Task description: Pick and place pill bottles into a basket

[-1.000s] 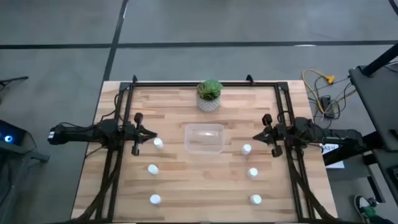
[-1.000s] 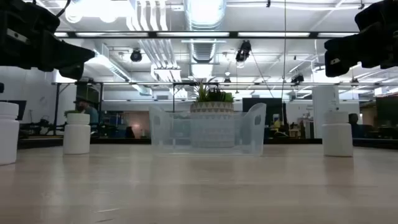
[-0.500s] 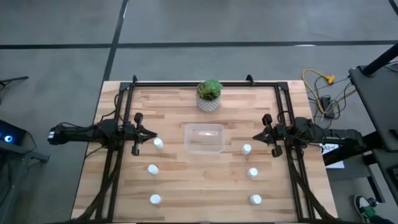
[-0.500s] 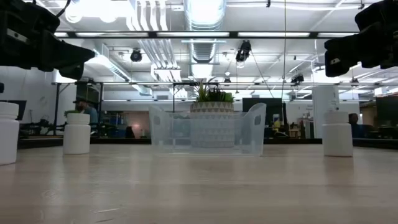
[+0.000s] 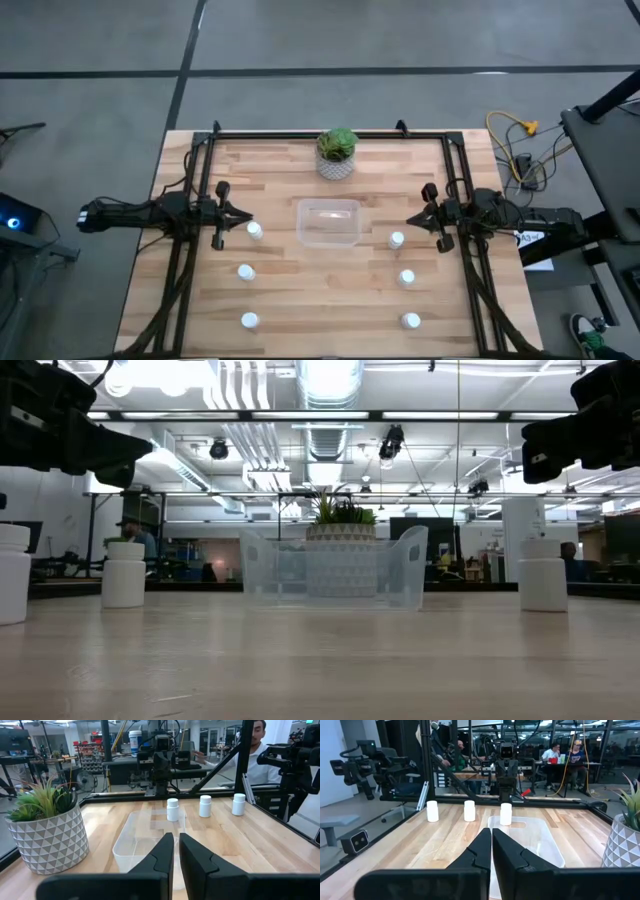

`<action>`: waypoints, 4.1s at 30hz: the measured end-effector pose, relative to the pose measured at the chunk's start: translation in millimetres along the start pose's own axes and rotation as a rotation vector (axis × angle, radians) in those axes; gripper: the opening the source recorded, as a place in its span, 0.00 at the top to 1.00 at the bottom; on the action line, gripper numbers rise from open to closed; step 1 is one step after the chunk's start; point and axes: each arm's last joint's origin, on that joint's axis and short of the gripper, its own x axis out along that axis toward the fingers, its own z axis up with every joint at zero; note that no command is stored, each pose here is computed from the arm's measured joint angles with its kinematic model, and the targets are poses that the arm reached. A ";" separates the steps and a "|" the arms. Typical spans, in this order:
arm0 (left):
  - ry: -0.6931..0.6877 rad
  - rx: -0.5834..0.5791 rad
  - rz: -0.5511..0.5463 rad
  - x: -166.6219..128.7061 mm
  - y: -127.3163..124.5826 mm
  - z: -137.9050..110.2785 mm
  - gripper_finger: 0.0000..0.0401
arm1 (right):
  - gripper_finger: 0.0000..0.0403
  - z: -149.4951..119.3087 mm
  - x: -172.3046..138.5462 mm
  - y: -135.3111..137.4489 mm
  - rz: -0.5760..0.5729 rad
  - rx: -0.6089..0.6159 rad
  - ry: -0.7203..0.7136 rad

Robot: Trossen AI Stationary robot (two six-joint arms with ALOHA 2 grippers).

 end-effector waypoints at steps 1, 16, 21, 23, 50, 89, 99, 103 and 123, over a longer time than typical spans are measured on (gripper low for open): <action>0.000 0.000 0.000 0.0 0.0 0.0 0.97 | 0.98 0.0 0.0 0.0 0.000 0.000 0.000; 0.000 0.000 0.000 0.0 0.0 0.0 0.97 | 0.98 0.0 0.0 0.0 0.000 -0.004 0.001; 0.000 0.000 0.000 0.0 0.0 0.0 0.97 | 0.98 0.0 0.0 0.0 0.000 -0.004 0.001; 0.000 0.000 0.001 0.0 0.0 0.0 0.97 | 0.98 0.1 0.0 0.0 0.000 -0.004 -0.001; 0.000 0.000 0.000 0.0 0.0 0.0 0.97 | 0.98 46.6 -11.8 5.2 0.017 -0.151 -0.494; 0.000 0.000 0.000 0.0 0.0 0.0 0.97 | 0.98 324.7 -11.5 9.3 -0.333 -0.288 -0.040; 0.000 0.000 0.000 0.0 0.0 0.0 0.97 | 0.98 324.5 17.6 2.5 -0.304 -0.058 0.617; 0.000 0.000 0.000 0.0 0.0 0.0 0.97 | 0.98 315.1 31.9 -1.3 -0.306 -0.006 0.817; 0.000 0.000 0.000 0.0 0.0 0.0 0.97 | 0.98 200.8 101.3 -18.4 -0.149 0.187 1.359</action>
